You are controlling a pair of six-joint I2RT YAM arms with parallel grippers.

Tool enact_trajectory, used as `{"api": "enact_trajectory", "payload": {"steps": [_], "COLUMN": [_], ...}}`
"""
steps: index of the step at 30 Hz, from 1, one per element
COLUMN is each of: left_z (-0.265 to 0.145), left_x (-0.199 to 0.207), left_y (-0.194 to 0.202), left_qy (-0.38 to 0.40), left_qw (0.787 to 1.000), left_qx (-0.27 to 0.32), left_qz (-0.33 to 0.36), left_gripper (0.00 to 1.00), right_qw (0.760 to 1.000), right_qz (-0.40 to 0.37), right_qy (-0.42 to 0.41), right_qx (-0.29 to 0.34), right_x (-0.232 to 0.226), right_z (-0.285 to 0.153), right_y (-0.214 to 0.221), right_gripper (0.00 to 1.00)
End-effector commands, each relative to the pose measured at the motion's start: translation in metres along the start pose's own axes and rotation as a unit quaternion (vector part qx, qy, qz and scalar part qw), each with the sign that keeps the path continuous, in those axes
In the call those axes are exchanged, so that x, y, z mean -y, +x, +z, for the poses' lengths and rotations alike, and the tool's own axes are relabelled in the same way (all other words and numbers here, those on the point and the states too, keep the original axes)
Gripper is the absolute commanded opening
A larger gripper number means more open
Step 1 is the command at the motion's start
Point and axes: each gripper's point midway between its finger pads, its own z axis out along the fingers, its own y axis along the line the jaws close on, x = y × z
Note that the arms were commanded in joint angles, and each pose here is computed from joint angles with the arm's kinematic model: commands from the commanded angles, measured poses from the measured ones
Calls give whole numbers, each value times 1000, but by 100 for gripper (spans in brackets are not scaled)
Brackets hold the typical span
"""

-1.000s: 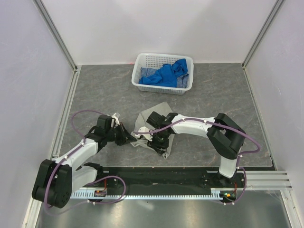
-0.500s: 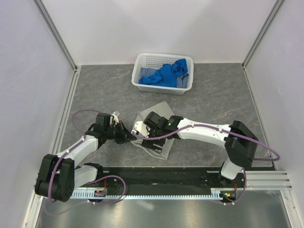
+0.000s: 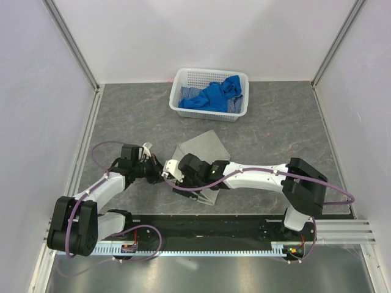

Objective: Fold the napkin, place the utensils inside, and roll it up
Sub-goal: Roll the napkin with the utensil

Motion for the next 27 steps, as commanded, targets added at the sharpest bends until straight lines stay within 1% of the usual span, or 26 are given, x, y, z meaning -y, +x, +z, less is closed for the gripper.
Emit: {"api": "enact_trajectory", "payload": {"steps": [1, 8, 10, 11, 12, 14, 15, 20, 21, 23, 24, 25, 26, 27], "left_z": [-4, -5, -5, -5, -6, -5, -5, -5, -4, -4, -5, -4, -5, -5], "left_x": [12, 12, 11, 11, 12, 12, 10, 14, 13, 12, 12, 7, 5, 3], "left_y": [-8, -10, -10, -10, -11, -11, -11, -11, -11, -13, -15, -19, -22, -25], "left_qy": [21, 21, 21, 22, 23, 23, 22, 40, 41, 39, 37, 25, 18, 12], "left_qw": [1000, 1000, 1000, 1000, 1000, 1000, 1000, 999, 999, 999, 999, 999, 999, 998], "left_qx": [4, 6, 7, 6, 7, 6, 5, 1, 1, 4, 9, 21, 29, 42], "left_qz": [13, 11, 11, 10, 11, 11, 13, 19, 21, 25, 32, 32, 34, 41], "left_gripper": [2, 2, 2, 2, 2, 2, 2, 2, 7, 21, 41, 51, 63, 66], "right_qw": [999, 998, 997, 997, 997, 996, 996, 997, 998, 999, 998, 998, 996, 995], "right_qz": [8, 4, 11, 17, 20, 24, 25, 15, 12, 21, 24, 36, 43, 51], "right_qy": [28, 66, 71, 70, 73, 78, 79, 60, 35, 7, -33, -46, -65, -81], "right_qx": [24, 0, -11, -15, -23, -28, -30, -40, -43, -39, -42, -36, -35, -37], "right_x": [-6, -15, -15, -16, -16, -15, -15, -16, -21, -22, -32, -28, -29, -29], "right_z": [11, 24, 29, 31, 34, 36, 37, 39, 41, 40, 38, 35, 33, 30], "right_y": [-13, -1, 6, 8, 12, 16, 17, 20, 22, 18, 18, 13, 11, 9], "right_gripper": [83, 81, 73, 68, 56, 45, 37, 22, 16, 10, 5, 3, 0, 0]}}
